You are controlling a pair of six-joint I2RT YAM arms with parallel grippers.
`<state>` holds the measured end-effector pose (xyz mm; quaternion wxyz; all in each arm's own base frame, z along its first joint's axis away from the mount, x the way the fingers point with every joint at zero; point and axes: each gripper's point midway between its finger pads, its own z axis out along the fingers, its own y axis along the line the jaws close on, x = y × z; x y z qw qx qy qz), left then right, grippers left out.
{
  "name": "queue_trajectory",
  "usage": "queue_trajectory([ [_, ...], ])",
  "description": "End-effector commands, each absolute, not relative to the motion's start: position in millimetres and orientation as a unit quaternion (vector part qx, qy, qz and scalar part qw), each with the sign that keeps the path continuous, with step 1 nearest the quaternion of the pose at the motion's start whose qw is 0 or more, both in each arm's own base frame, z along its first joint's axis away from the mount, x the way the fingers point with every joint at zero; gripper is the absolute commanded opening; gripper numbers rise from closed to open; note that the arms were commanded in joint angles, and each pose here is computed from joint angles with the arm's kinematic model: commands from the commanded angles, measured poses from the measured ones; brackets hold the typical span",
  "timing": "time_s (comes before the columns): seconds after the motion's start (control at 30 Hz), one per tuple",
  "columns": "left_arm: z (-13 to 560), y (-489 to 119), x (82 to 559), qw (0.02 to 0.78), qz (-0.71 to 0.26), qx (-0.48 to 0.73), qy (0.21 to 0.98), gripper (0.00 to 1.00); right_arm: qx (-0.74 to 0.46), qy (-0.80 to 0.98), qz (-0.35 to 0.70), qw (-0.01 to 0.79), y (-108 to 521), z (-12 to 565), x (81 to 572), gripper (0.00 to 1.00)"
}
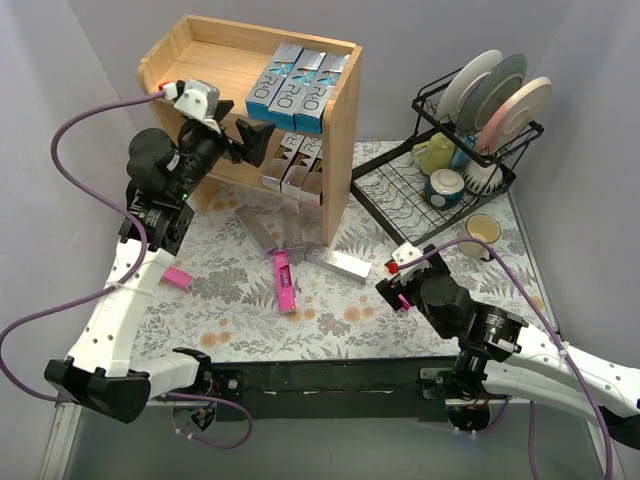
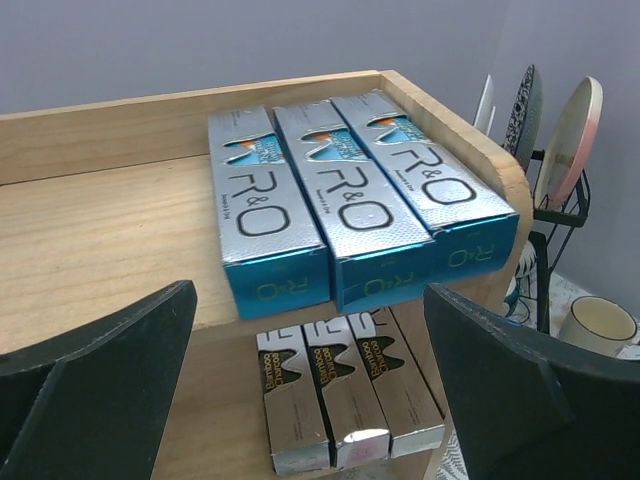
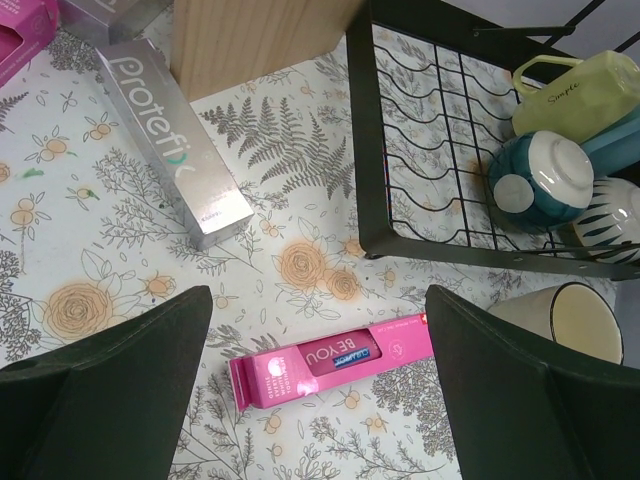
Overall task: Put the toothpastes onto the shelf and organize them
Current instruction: Adjust the toothpaste on the shelf.
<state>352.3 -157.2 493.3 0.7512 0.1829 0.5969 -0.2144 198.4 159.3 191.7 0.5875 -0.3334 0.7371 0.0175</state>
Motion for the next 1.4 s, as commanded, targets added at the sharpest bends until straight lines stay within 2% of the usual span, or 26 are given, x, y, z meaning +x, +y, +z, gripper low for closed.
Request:
queue_trajectory([
  [0.0, 502, -165, 361, 0.773, -0.172, 0.191, 0.581, 0.98, -0.311, 0.735, 0.018, 0.603, 159, 199, 203, 0.96],
  [0.53, 502, -180, 384, 0.776, -0.155, 0.184, 0.583, 0.98, -0.308, 0.733, 0.018, 0.606, 158, 201, 203, 0.96],
  [0.87, 510, -150, 333, 0.786, -0.183, 0.117, 0.58, 0.98, -0.31, 0.732, 0.023, 0.606, 159, 202, 203, 0.96],
  [1.07, 439, -124, 308, 0.719, -0.195, 0.028, 0.666, 0.98, -0.311, 0.734, 0.028, 0.603, 162, 202, 202, 0.96],
  [1.37, 269, -128, 268, 0.535, -0.245, -0.069, 0.806, 0.98, -0.315, 0.738, 0.028, 0.596, 166, 200, 203, 0.95],
])
